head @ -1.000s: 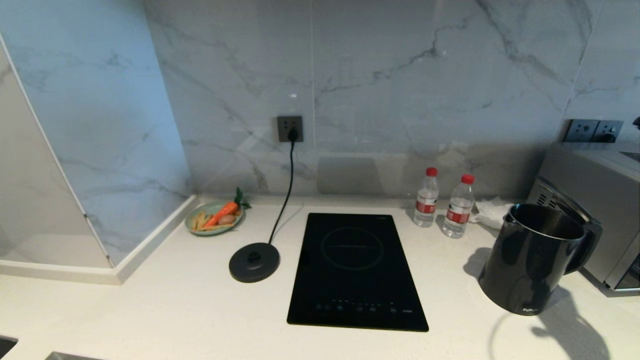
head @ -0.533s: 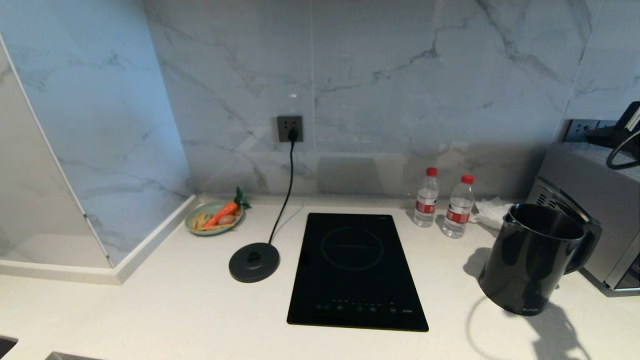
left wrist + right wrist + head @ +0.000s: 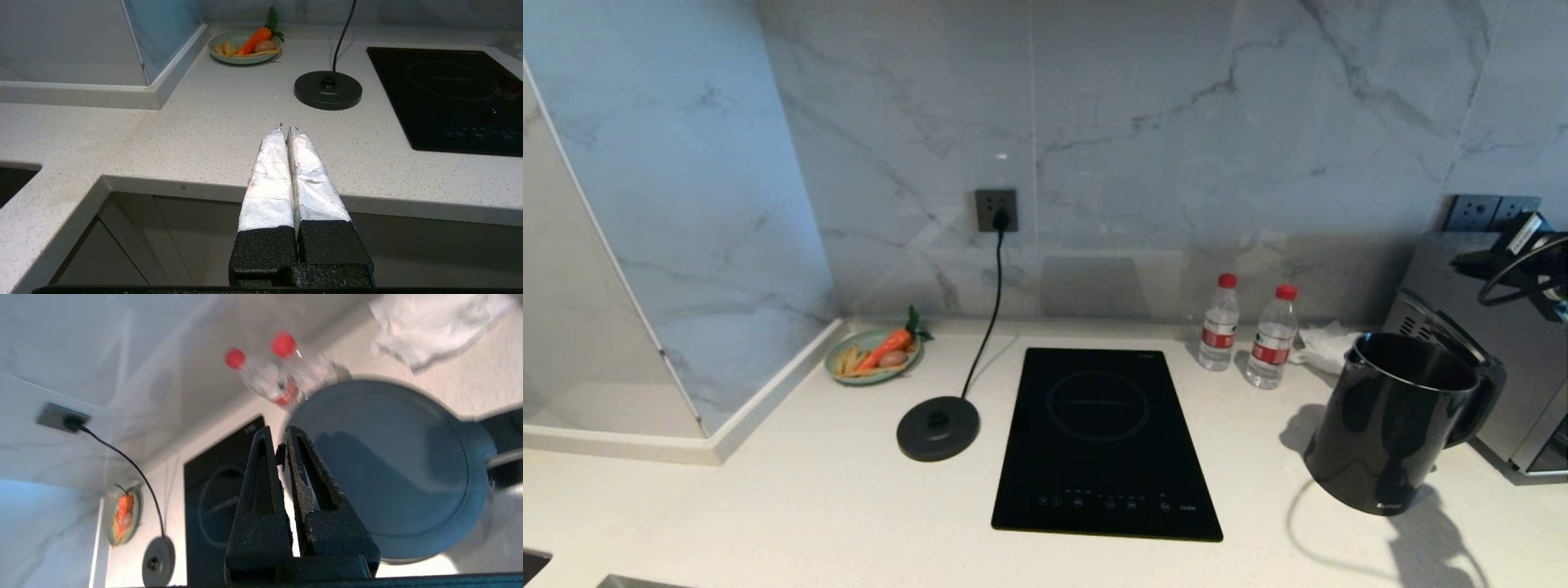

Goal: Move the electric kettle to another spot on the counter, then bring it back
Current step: Grab the kettle

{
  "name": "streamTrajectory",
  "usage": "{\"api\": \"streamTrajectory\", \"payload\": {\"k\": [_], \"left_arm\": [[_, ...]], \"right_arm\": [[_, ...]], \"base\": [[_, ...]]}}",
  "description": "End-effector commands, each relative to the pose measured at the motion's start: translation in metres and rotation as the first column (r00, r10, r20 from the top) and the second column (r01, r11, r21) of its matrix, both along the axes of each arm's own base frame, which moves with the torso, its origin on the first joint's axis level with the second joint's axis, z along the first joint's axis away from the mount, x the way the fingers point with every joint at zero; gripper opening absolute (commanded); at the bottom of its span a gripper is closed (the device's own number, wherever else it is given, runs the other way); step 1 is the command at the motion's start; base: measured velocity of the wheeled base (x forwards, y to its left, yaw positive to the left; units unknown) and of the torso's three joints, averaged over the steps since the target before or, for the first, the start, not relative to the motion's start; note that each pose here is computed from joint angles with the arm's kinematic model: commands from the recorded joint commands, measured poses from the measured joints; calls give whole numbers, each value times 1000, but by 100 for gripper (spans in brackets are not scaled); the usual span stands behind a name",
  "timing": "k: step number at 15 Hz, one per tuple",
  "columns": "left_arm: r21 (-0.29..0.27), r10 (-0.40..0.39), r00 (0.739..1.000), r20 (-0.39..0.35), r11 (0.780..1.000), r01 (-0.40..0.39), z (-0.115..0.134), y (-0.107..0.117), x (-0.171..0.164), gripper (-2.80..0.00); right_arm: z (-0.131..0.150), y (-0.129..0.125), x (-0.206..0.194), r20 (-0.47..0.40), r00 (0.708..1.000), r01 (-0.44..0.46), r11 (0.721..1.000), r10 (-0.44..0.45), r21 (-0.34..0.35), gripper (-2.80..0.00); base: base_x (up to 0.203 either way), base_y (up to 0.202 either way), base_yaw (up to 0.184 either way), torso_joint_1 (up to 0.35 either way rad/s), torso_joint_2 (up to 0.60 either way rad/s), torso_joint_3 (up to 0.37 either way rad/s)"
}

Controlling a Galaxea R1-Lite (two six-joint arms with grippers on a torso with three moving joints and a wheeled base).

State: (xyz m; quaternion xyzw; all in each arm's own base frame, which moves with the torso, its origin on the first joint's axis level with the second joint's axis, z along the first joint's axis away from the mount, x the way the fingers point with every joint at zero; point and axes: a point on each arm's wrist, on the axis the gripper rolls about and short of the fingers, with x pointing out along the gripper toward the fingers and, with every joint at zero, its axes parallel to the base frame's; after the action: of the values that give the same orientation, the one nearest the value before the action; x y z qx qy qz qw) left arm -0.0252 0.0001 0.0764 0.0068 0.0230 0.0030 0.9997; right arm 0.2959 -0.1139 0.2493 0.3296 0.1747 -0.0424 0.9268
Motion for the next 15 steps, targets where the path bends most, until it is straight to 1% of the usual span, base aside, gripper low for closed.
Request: {"api": "streamTrajectory", "payload": {"k": [1,5,9,15], "left_arm": [[0,1,1000,0,1000,-1,0,0,0,-280],[0,0,1000,0,1000,0,0,0,0,-280],[0,0,1000,0,1000,0,0,0,0,-280],[0,1,1000,0,1000,-1,0,0,0,-280]], "right_arm": [[-15,1,1,-31,999,-9,1000,9,15,-280],[-36,-2,10,-85,996,-13,999,16,36,-280],[-50,-1,11,-102,995,-18,999,22,43,-280],[-60,0,11,-121,992,-21,998,27,52,-280]], "base": [[0,0,0,0,0,0],[0,0,0,0,0,0],[0,0,0,0,0,0],[0,0,0,0,0,0]]}}
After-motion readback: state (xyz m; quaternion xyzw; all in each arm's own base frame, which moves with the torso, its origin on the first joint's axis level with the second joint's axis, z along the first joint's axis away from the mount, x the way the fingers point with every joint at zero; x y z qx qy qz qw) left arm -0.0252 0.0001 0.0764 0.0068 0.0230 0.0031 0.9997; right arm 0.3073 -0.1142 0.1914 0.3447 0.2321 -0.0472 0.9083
